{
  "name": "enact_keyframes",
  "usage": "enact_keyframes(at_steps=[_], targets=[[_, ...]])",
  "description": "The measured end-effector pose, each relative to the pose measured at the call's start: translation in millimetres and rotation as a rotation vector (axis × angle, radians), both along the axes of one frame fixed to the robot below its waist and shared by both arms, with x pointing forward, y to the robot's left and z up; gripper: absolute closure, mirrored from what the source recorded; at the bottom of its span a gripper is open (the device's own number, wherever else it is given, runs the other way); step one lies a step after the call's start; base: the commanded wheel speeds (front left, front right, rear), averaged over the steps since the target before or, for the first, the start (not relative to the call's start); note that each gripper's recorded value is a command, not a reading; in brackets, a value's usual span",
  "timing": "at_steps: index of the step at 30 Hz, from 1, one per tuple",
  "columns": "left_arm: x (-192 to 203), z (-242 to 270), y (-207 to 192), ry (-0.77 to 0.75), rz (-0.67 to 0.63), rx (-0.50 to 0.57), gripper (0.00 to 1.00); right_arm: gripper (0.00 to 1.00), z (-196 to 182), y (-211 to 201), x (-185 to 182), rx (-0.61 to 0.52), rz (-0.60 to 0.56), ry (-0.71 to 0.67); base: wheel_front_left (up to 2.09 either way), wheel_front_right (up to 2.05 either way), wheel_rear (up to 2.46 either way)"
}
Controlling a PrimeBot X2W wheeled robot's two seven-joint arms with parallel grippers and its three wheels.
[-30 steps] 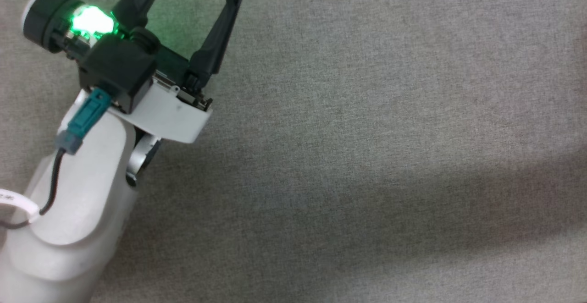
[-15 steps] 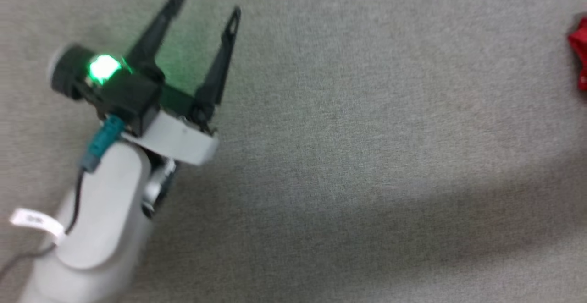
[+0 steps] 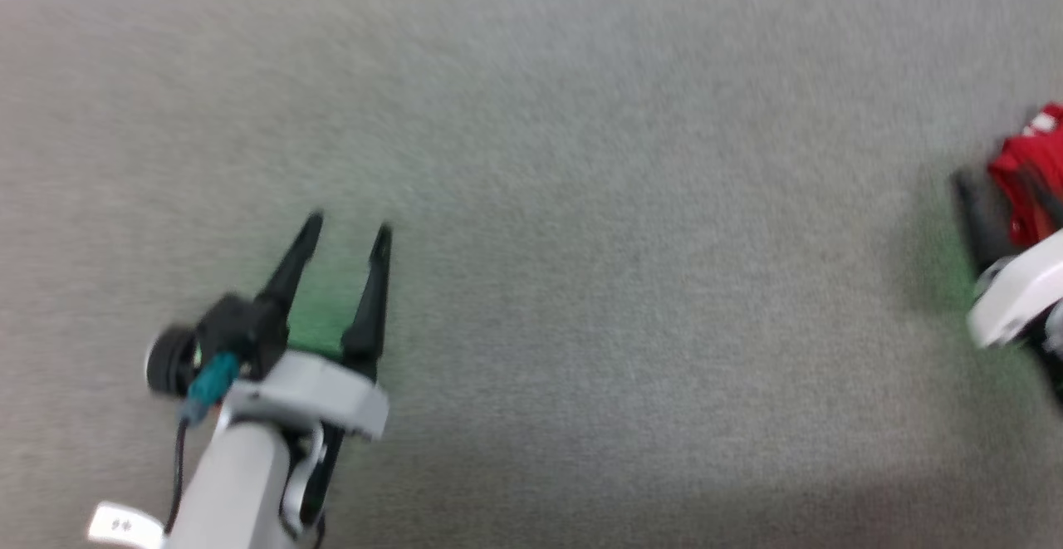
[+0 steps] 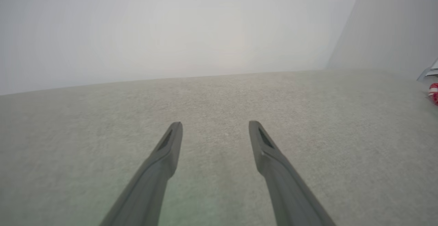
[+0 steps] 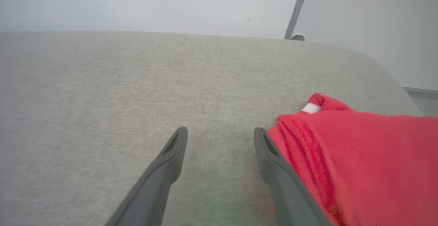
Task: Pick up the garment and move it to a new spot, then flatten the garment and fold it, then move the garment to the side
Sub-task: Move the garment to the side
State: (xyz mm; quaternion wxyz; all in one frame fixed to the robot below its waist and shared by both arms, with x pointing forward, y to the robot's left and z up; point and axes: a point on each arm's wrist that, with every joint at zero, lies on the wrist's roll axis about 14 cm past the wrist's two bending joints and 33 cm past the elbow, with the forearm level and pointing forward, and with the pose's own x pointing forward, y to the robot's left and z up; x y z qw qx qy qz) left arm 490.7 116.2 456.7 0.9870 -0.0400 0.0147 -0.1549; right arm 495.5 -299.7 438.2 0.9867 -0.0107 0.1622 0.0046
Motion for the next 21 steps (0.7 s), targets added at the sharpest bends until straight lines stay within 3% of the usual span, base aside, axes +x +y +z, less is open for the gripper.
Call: enact_keyframes(at_steps=[5,11,21], targets=[[-32,0,39,0.038,0.110,0.013,0.00,0.00,2,62,-16,0.067,0.121,-0.043,0.00,0.00,0.00],[-66,13,67,0.025,0.190,0.011,0.00,0.00,33,112,-27,0.150,0.199,-0.164,0.00,0.00,0.00],[-102,45,86,-0.060,0.238,0.002,0.00,0.00,90,102,-56,0.167,0.161,-0.357,0.00,0.00,0.00]])
